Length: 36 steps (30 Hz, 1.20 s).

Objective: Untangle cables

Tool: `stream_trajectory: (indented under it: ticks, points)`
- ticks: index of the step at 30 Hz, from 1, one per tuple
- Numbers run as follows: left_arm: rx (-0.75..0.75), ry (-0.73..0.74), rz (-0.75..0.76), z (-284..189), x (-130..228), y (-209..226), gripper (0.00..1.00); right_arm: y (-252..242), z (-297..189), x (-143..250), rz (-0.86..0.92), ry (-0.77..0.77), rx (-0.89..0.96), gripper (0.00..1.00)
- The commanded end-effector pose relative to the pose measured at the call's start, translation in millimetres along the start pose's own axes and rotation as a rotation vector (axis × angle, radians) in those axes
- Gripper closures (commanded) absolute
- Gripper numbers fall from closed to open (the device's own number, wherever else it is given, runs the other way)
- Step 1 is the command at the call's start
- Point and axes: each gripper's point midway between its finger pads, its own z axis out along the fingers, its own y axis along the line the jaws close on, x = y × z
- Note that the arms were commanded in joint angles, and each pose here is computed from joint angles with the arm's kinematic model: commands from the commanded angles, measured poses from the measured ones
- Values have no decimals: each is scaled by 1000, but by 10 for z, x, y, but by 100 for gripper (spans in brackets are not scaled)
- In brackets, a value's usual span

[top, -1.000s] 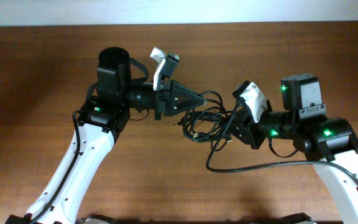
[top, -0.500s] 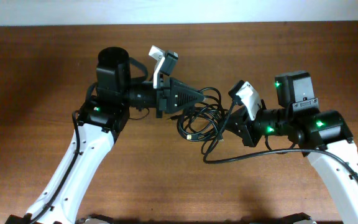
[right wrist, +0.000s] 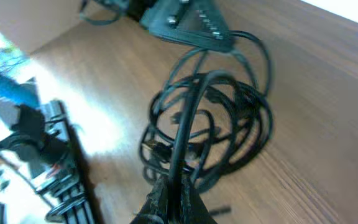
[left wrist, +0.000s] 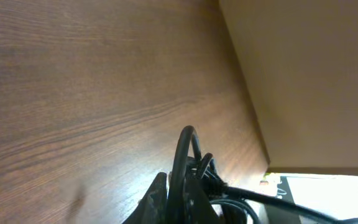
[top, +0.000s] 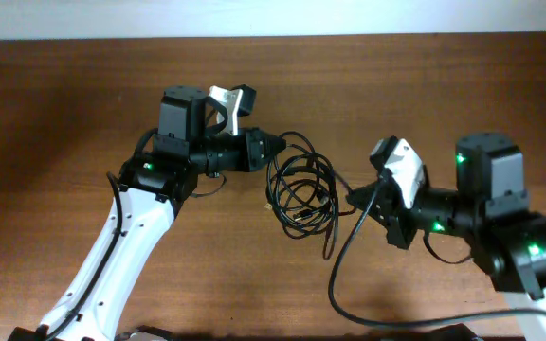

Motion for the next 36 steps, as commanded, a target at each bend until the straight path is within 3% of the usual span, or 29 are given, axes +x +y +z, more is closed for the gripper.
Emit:
stream_trajectory:
  ticks: [1, 3, 5, 7, 9, 18, 23, 36]
  points:
    - [25, -8, 11, -27, -37, -62, 100, -276, -139, 38, 102, 14, 215, 96]
    - [139, 14, 80, -44, -17, -272, 100, -462, -193, 104, 178, 32, 331, 94]
    - [300, 30, 181, -110, -7, -566, 100, -522, -204, 141, 210, 44, 366, 56]
    - [459, 38, 281, -223, -3, -855, 100, -521, -197, 154, 213, 50, 364, 37]
    - [597, 43, 398, -362, 21, -1094, 100, -516, -197, 165, 215, 54, 363, 29]
    - [637, 45, 404, -419, -3, -1185, 100, -264, -19, 111, 74, 61, 153, 28]
    - [619, 30, 404, -401, -34, -1167, 100, -108, 179, 110, 31, 71, -38, 33]
    - [588, 27, 337, -357, -74, -1152, 100, -266, 394, 178, 71, 115, -65, 35]
